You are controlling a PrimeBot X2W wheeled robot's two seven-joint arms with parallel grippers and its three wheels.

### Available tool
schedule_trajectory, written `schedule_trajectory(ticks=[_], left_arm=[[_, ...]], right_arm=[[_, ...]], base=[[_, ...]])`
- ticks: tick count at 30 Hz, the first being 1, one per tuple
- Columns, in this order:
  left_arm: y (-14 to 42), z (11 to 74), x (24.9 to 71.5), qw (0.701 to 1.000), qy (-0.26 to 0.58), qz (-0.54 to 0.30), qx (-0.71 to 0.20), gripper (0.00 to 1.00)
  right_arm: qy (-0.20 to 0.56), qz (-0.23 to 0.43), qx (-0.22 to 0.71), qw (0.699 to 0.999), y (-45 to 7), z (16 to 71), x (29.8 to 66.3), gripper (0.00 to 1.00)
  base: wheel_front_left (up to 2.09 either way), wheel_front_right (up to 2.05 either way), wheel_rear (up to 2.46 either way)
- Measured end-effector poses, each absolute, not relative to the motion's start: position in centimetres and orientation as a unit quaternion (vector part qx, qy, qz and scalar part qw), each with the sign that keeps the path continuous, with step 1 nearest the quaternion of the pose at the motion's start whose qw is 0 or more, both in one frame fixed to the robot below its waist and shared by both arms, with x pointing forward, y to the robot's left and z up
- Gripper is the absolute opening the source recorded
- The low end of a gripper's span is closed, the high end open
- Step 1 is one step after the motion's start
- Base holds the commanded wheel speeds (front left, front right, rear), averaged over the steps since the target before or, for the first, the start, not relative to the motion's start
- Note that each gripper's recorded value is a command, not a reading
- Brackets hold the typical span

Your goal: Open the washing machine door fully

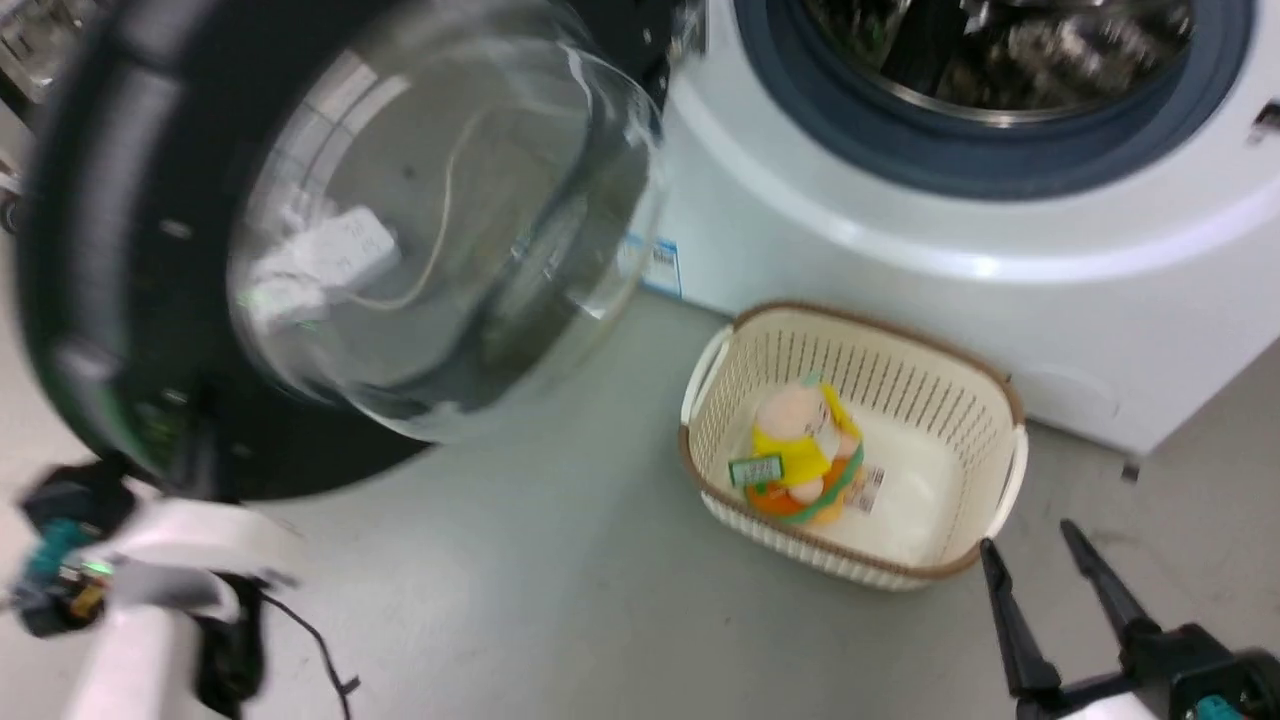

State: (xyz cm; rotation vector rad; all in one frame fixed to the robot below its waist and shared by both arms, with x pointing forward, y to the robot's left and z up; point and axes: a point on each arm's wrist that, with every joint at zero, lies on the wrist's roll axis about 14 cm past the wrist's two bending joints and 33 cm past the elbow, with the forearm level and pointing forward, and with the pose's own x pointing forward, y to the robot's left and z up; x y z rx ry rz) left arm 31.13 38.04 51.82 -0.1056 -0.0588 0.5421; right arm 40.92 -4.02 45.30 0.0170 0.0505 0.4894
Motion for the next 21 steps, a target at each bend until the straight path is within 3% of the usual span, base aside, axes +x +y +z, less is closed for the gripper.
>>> schedule_trajectory(ticks=[11,21], left_arm=[[46.7,51.4,33.6,0.94,0.0,0.341,-0.027,0.0],[46.2,52.3,34.5,0.947,-0.011,0.32,-0.018,0.0]], right_arm=[[0.059,0.216,-0.015,0.974,-6.9,41.4,43.5,1.0],[0.052,0.207,-0.016,0.977,-7.4,42.2,43.2,1.0]], base=[[0.0,0.0,0.0],[0.0,0.0,0.0]])
